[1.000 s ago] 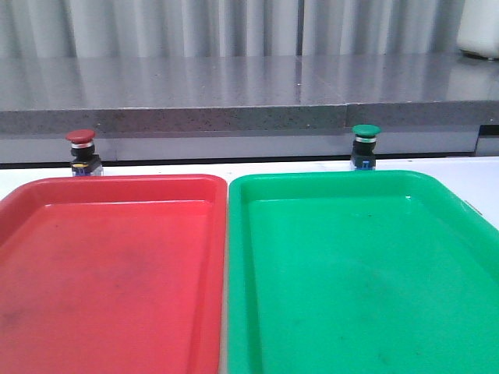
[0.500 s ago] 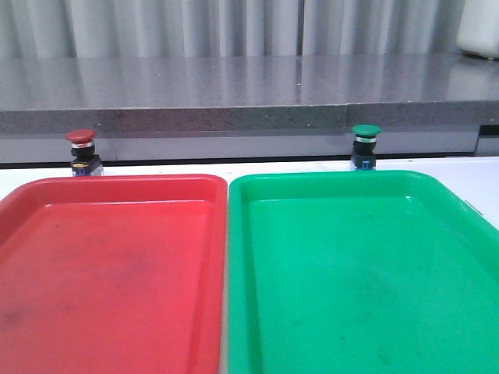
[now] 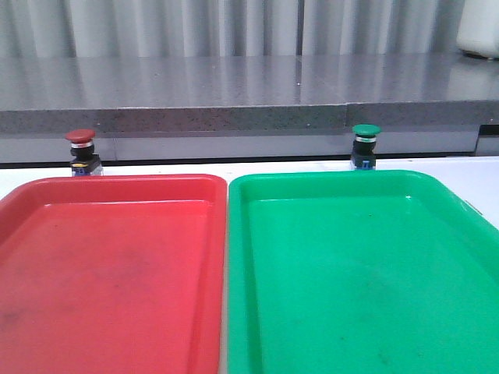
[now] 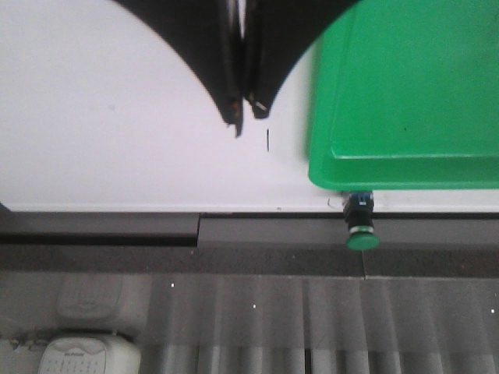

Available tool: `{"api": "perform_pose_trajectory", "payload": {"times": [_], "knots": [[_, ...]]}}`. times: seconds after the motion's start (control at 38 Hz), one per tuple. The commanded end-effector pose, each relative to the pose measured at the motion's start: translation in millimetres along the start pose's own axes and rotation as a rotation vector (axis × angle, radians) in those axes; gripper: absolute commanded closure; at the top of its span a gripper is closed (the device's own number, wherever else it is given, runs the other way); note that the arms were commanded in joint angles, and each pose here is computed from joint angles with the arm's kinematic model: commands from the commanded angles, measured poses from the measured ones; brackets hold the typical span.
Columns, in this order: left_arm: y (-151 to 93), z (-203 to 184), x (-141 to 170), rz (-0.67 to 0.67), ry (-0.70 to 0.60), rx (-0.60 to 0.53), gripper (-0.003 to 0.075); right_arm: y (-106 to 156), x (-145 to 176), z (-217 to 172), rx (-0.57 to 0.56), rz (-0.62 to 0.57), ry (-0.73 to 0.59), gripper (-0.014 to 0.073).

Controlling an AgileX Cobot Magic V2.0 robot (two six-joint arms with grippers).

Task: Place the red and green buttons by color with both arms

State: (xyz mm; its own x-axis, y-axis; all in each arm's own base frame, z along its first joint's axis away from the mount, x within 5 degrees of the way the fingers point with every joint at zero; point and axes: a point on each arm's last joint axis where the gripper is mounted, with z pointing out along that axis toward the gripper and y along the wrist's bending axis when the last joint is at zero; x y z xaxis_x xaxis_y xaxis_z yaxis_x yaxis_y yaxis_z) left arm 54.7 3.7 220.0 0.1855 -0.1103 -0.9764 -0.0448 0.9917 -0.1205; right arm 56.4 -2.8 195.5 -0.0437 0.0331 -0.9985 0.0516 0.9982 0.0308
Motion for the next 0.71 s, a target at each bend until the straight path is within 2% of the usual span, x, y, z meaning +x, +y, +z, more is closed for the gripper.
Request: {"api": "perform_pose_trajectory", "payload": {"times": [0.0,0.08,0.18,0.37,0.5,0.68], "knots": [[-2,-3,-24,-0.037,-0.173,0.018,0.0740,1,-43,-10,0.001,-0.010,-0.231,0.0661],[-5,-2,-41,-0.037,-0.139,0.015,0.0740,2,-63,-15,0.001,-0.010,-0.241,0.0661],[-8,3,-62,-0.035,-0.045,0.004,0.0740,3,-93,-18,0.003,-0.009,-0.169,0.0660],[-10,29,-81,-0.015,0.090,-0.014,0.0740,4,-132,3,0.006,-0.009,-0.051,0.0660],[-10,46,-87,-0.015,0.141,-0.021,0.0740,4,-139,23,0.007,-0.009,0.013,0.0661],[-11,51,-88,-0.015,0.133,-0.020,0.0717,4,-138,30,0.008,-0.009,0.038,0.0650]]}}
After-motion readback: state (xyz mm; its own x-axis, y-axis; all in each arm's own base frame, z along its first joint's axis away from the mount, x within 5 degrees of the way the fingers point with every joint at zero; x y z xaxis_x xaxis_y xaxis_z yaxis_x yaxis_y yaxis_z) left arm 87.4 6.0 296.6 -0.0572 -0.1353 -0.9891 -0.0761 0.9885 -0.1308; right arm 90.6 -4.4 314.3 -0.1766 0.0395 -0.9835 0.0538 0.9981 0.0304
